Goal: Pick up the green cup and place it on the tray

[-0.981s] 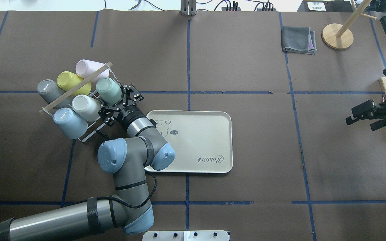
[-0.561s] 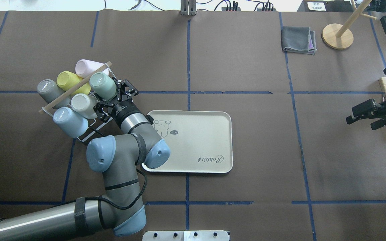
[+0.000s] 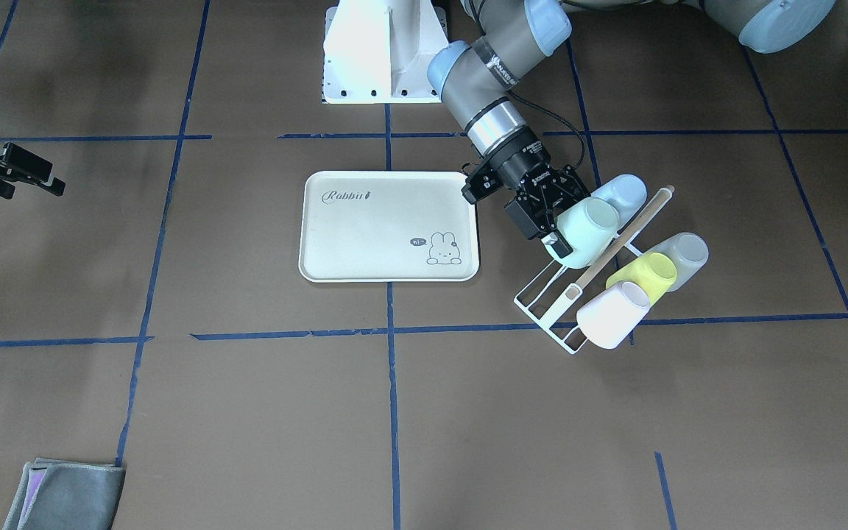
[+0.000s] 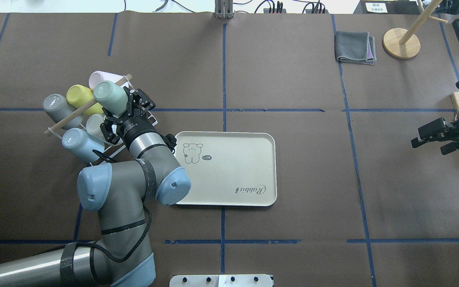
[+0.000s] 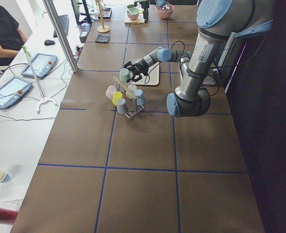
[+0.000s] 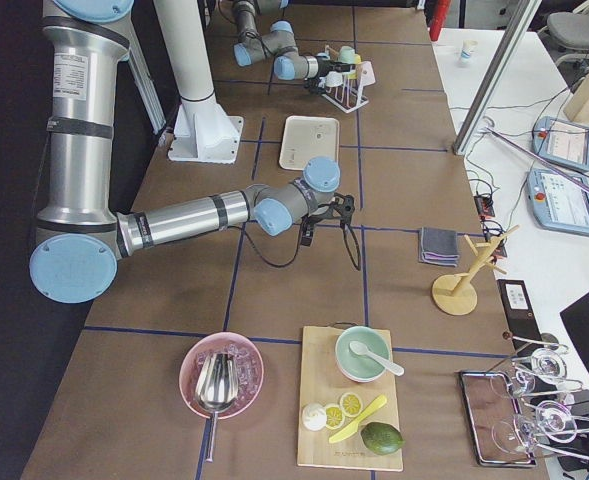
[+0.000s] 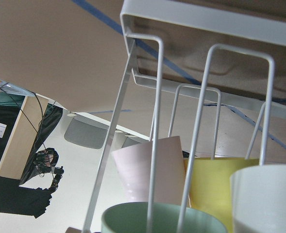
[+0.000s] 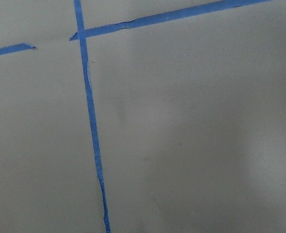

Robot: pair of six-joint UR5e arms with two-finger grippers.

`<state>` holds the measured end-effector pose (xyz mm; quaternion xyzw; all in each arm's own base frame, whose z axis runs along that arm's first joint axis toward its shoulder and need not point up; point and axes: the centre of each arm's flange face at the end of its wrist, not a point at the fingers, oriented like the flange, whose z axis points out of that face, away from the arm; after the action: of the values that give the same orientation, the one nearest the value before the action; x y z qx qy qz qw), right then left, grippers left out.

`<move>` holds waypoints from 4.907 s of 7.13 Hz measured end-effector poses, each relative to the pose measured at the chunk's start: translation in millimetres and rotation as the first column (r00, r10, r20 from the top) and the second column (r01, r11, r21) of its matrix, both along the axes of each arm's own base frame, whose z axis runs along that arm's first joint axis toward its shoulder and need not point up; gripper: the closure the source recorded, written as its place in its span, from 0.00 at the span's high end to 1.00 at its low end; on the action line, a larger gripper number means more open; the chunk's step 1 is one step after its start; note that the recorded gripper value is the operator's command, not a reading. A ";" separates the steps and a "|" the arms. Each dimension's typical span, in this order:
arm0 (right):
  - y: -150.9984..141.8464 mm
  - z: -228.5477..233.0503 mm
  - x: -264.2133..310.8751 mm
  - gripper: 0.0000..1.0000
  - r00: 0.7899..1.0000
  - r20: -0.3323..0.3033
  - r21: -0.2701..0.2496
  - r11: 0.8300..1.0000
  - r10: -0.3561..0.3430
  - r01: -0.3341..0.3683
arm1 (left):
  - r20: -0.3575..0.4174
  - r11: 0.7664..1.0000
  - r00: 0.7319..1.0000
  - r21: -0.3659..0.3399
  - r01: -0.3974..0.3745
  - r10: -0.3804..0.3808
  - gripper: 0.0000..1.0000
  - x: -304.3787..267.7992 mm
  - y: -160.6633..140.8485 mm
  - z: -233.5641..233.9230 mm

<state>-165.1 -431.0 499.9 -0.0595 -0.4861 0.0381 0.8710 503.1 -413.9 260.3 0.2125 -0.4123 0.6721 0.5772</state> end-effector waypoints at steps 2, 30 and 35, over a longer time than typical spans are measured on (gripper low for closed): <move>-0.5 1.3 -0.1 0.99 1.000 -0.002 0.000 1.000 0.001 -0.001 | -0.140 1.000 0.990 0.029 0.011 -0.007 0.77 -25.3 13.5 -39.3; -6.6 -16.2 17.2 0.99 1.000 0.017 0.061 0.998 0.023 -0.024 | -0.473 0.892 -0.816 -0.440 -0.107 -0.331 0.84 147.5 105.0 -24.4; -5.9 -17.5 17.6 0.99 1.000 0.018 0.063 0.998 0.024 -0.025 | -0.477 0.891 -0.813 -0.441 -0.107 -0.333 0.90 150.0 104.3 -22.7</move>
<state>-147.5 -436.9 482.4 -0.0262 -0.4954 0.0327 0.8676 653.1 -309.6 237.6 0.5342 0.4580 -0.0758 0.7064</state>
